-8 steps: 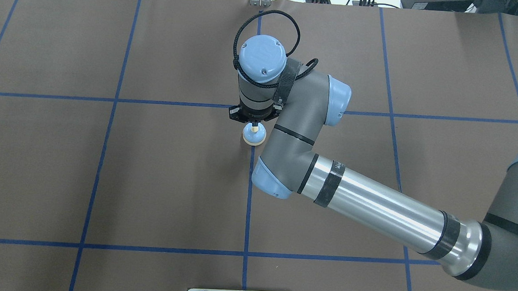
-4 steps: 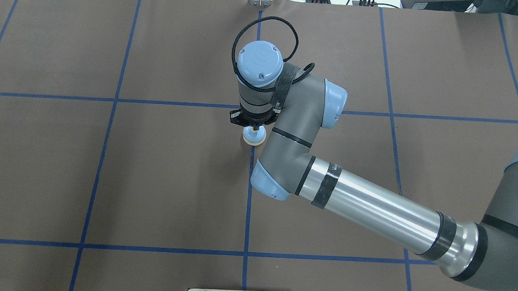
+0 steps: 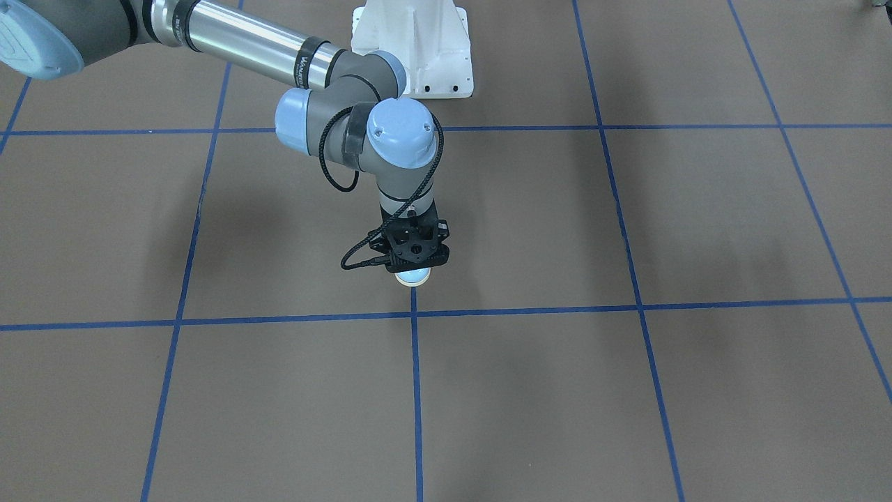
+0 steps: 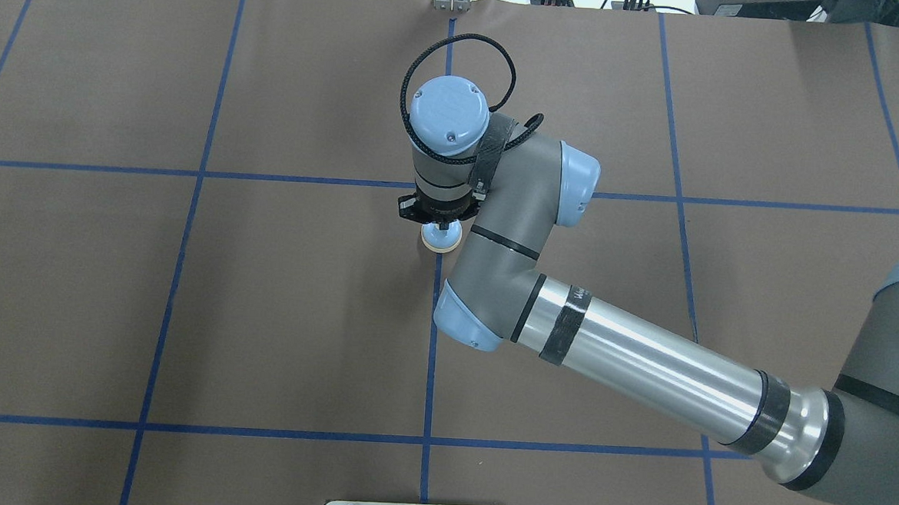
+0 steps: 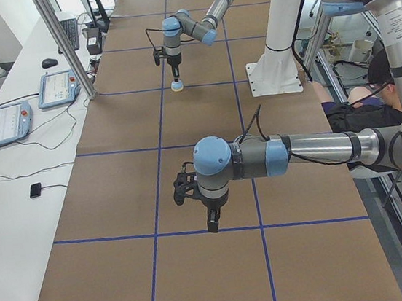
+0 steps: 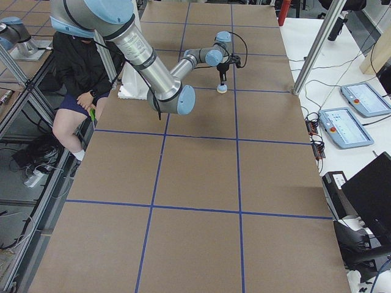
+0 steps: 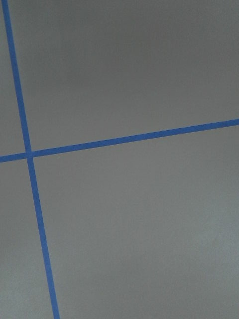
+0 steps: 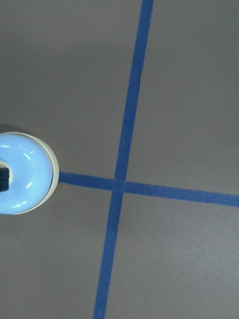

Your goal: Place and press bell with both arms

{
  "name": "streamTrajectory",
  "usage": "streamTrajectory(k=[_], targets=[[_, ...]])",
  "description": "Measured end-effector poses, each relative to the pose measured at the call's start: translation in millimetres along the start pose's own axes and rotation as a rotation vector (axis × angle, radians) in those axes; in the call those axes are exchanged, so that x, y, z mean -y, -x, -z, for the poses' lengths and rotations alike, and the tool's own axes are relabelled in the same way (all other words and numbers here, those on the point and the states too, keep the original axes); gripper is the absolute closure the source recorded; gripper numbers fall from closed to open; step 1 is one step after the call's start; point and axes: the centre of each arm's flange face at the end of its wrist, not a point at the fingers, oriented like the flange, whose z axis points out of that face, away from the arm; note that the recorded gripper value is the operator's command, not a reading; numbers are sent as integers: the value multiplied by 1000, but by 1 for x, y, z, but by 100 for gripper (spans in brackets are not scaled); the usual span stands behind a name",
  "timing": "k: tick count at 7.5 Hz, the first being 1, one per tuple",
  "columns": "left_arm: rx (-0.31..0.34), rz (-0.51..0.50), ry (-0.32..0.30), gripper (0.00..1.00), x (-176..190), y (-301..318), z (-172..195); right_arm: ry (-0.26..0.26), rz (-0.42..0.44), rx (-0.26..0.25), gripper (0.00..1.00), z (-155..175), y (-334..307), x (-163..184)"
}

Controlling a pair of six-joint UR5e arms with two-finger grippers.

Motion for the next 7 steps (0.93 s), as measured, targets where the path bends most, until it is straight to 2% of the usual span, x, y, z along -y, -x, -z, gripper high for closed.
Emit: streamTrajectory(k=[2,5,7], targets=[[0,0,0,0,0,0,0,-2,2,3,100,2,2,0],[0,2,1,0,0,1,-1,-28,-1,34,100,28,8,14],[-7,21,1,0,0,0,-1,-49,-27,56,39,56,-16,42]])
